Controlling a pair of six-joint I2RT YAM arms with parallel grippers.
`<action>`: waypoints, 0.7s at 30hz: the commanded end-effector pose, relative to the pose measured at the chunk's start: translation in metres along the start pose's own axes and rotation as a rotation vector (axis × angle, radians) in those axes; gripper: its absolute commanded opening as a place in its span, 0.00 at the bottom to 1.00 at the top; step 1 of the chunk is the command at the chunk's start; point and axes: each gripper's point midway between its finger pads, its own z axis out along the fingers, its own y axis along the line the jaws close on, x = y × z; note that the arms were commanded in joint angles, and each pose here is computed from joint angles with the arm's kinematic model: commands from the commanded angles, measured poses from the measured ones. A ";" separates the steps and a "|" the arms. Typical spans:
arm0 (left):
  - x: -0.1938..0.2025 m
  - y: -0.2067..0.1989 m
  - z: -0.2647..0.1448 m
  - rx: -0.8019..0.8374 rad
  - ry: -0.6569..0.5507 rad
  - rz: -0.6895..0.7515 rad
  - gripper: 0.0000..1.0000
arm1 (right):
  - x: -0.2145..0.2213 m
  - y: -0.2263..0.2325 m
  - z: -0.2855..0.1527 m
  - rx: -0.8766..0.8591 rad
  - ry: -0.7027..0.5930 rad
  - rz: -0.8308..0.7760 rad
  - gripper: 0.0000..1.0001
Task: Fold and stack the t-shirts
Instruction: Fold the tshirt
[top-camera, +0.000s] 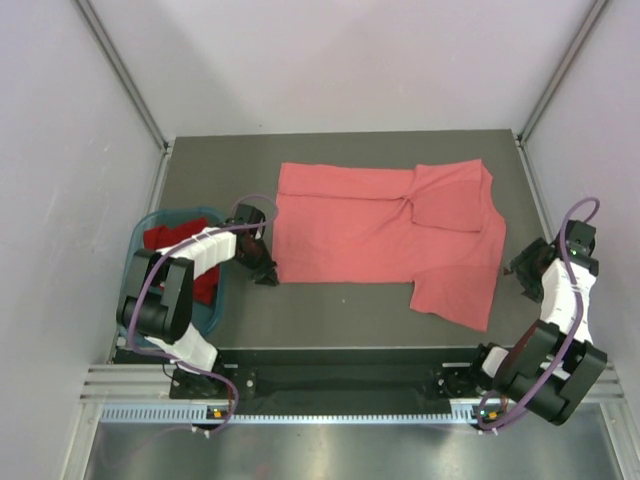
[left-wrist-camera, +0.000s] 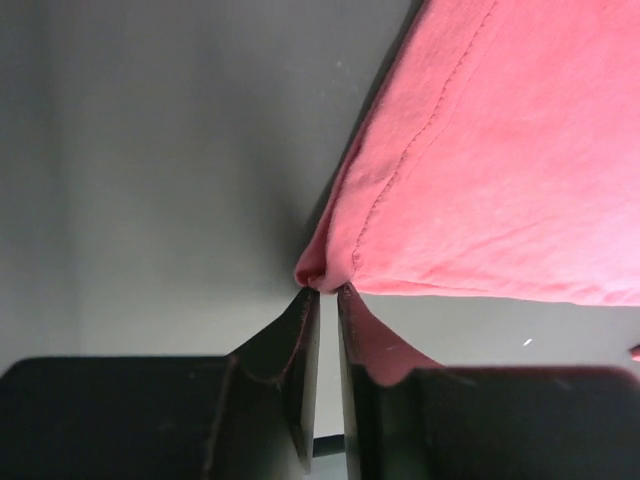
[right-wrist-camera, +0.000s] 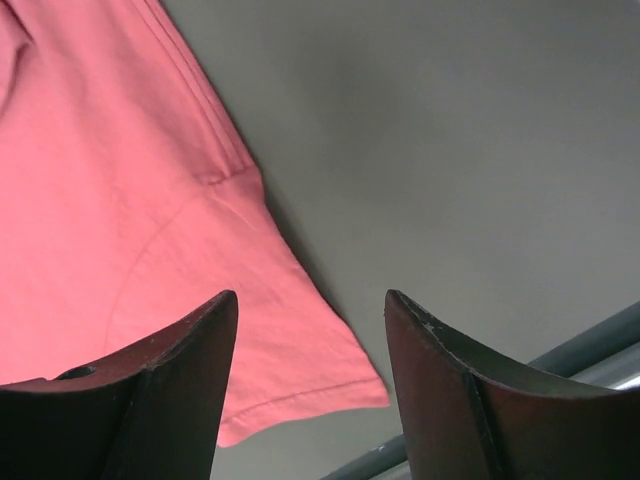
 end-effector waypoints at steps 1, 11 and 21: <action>-0.005 0.003 0.009 0.003 -0.020 0.011 0.16 | -0.005 0.002 -0.002 -0.019 -0.016 -0.007 0.61; -0.015 0.001 0.003 0.013 -0.044 0.037 0.08 | 0.028 -0.003 0.008 -0.006 0.117 0.072 0.58; -0.015 0.000 0.003 0.027 -0.031 0.021 0.03 | 0.044 -0.010 0.026 0.023 0.167 0.052 0.53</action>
